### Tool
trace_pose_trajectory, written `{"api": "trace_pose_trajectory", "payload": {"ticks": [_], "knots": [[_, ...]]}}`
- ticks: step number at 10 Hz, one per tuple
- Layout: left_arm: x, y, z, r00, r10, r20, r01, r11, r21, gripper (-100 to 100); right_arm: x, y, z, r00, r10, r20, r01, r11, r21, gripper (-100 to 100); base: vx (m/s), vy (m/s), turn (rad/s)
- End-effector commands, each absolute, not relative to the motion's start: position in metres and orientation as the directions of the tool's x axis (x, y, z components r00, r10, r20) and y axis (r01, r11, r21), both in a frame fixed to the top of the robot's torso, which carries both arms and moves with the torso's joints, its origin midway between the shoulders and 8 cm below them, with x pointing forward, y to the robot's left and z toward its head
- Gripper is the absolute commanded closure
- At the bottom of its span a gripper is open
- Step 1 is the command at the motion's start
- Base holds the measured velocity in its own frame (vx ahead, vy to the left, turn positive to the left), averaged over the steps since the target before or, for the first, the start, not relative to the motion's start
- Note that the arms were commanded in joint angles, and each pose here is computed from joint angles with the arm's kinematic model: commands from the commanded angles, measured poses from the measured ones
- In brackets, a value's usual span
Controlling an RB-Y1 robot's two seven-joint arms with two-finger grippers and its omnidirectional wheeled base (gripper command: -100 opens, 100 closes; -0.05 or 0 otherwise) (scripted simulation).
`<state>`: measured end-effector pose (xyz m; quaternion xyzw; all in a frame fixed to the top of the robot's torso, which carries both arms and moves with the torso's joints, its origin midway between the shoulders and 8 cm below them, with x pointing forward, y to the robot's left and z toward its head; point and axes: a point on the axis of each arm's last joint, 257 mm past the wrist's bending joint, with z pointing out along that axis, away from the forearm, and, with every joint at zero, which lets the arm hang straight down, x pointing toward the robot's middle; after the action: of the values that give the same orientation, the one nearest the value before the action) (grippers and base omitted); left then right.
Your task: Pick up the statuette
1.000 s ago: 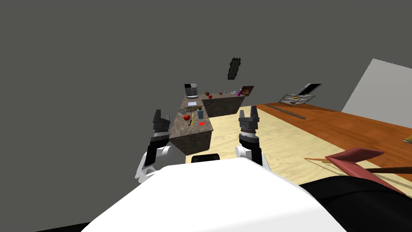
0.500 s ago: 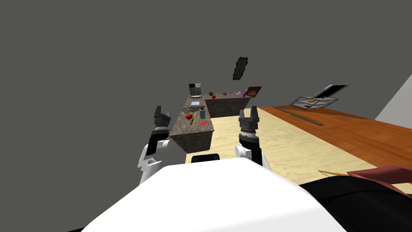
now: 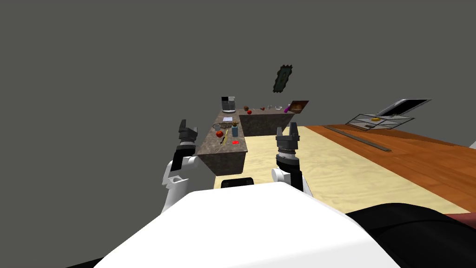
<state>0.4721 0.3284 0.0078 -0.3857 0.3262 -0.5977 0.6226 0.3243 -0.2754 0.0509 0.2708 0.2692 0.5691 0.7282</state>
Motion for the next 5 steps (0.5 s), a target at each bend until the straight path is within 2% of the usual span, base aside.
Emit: {"api": "trace_pose_trajectory", "payload": {"ticks": [1,5], "knots": [[0.487,0.338,0.006,0.069,-0.992,0.101,0.472,-0.057,-0.880,-100,0.324,-0.275,0.051,0.207,0.975,-0.084,-0.683,0.206,0.701,0,-0.008,-0.058,0.143],[0.514,0.352,0.004,0.065,-0.979,0.192,0.440,-0.145,-0.886,-100,0.324,-0.275,0.051,0.207,0.975,-0.084,-0.683,0.206,0.701,0,-0.005,-0.051,0.115]]}}
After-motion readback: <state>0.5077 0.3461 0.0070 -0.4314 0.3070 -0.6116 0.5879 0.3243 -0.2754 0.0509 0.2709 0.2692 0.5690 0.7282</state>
